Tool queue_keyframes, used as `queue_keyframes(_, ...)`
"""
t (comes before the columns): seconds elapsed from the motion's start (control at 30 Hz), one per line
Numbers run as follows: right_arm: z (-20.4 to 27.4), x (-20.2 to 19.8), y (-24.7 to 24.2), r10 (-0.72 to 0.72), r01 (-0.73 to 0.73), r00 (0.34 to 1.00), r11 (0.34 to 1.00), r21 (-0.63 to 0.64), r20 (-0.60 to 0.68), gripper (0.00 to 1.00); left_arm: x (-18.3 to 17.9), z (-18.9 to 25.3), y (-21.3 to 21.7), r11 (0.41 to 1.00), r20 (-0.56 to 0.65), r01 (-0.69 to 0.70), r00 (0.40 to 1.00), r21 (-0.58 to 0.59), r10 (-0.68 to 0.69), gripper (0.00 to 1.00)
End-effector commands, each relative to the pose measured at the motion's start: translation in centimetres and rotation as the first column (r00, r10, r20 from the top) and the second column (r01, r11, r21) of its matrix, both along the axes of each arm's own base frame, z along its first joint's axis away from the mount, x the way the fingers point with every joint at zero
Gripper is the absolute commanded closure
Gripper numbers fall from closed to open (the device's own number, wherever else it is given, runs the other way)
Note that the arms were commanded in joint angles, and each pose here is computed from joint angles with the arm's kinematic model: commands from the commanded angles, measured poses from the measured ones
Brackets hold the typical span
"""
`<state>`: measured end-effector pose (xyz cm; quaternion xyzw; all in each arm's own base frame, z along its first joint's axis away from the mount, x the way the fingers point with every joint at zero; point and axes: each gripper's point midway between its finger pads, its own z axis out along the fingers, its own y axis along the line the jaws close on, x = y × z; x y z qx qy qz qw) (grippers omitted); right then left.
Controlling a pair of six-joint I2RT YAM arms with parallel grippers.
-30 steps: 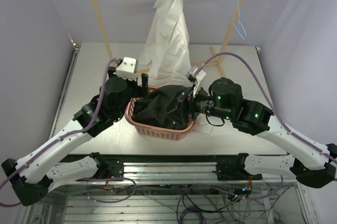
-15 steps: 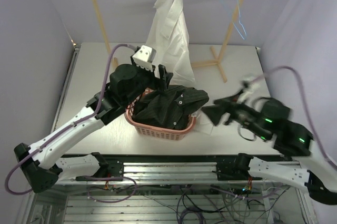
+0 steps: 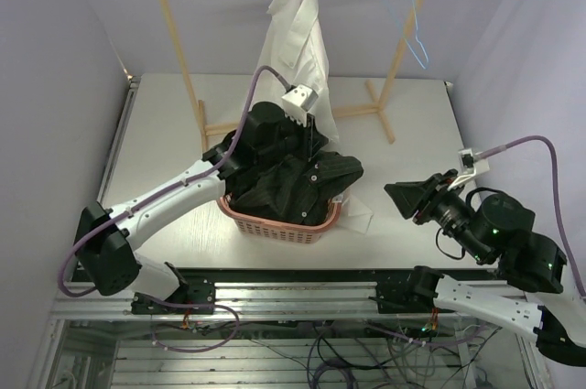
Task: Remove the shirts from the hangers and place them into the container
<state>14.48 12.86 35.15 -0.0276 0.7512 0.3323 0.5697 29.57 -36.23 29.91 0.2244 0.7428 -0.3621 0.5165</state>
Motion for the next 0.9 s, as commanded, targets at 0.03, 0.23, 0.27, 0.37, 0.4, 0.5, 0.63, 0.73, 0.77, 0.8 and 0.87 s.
queue_keyframes(0.03, -0.2, 0.5, 0.0, -0.021, 0.021, 1.0, 0.999, -0.028, -0.001, 0.66, -3.0, 1.0, 0.6, 0.993, 0.019, 0.118, 0.993, -0.003, -0.118, 0.81)
queue_keyframes(0.23, -0.7, 1.0, 1.1, -0.008, 0.009, 1.0, 0.999, -0.05, 0.005, 0.65, -4.8, -2.0, 4.3, 0.988, -0.006, 0.088, 0.996, 0.124, -0.088, 0.93)
queue_keyframes(0.27, -0.8, 1.1, 1.3, -0.005, 0.006, 1.0, 0.999, -0.053, 0.005, 0.65, -5.0, -2.5, 4.5, 0.985, -0.016, 0.091, 0.996, 0.144, -0.089, 0.92)
queue_keyframes(0.37, -1.1, 1.3, 1.9, 0.001, -0.001, 1.0, 0.998, -0.066, 0.002, 0.65, -4.6, -4.9, 5.2, 0.975, -0.044, 0.067, 0.997, 0.213, -0.059, 0.9)
queue_keyframes(0.4, -1.2, 1.3, 2.0, 0.004, -0.004, 1.0, 0.998, -0.069, 0.001, 0.65, -4.2, -5.6, 5.3, 0.972, -0.049, 0.051, 0.998, 0.231, -0.041, 0.9)
queue_keyframes(0.5, -1.3, 1.4, 2.2, 0.007, -0.008, 1.0, 0.997, -0.075, -0.006, 0.65, -3.2, -7.1, 5.2, 0.967, -0.051, 0.016, 0.999, 0.253, -0.003, 0.89)
queue_keyframes(0.63, -1.2, 1.2, 1.9, 0.004, -0.005, 1.0, 0.997, -0.071, -0.01, 0.65, -2.7, -9.5, 4.6, 0.958, -0.082, 0.025, 0.997, 0.286, -0.002, 0.89)
queue_keyframes(0.73, -1.2, 1.1, 1.6, 0.0, -0.001, 1.0, 0.998, -0.066, -0.011, 0.65, -2.4, -12.6, 5.5, 0.918, -0.148, 0.018, 0.988, 0.395, 0.044, 0.9)
queue_keyframes(0.77, -1.2, 1.0, 1.5, -0.002, 0.001, 1.0, 0.998, -0.065, -0.011, 0.65, -2.2, -13.9, 6.2, 0.894, -0.169, -0.001, 0.982, 0.448, 0.086, 0.9)
queue_keyframes(0.8, -1.2, 1.0, 1.4, -0.005, 0.004, 1.0, 0.998, -0.063, -0.01, 0.66, -1.8, -14.8, 7.1, 0.864, -0.181, -0.03, 0.974, 0.503, 0.139, 0.89)
queue_keyframes(0.87, -1.3, 1.0, 1.3, -0.007, 0.006, 1.0, 0.998, -0.065, -0.011, 0.65, -1.0, -17.0, 9.6, 0.77, -0.173, -0.102, 0.948, 0.63, 0.267, 0.9)
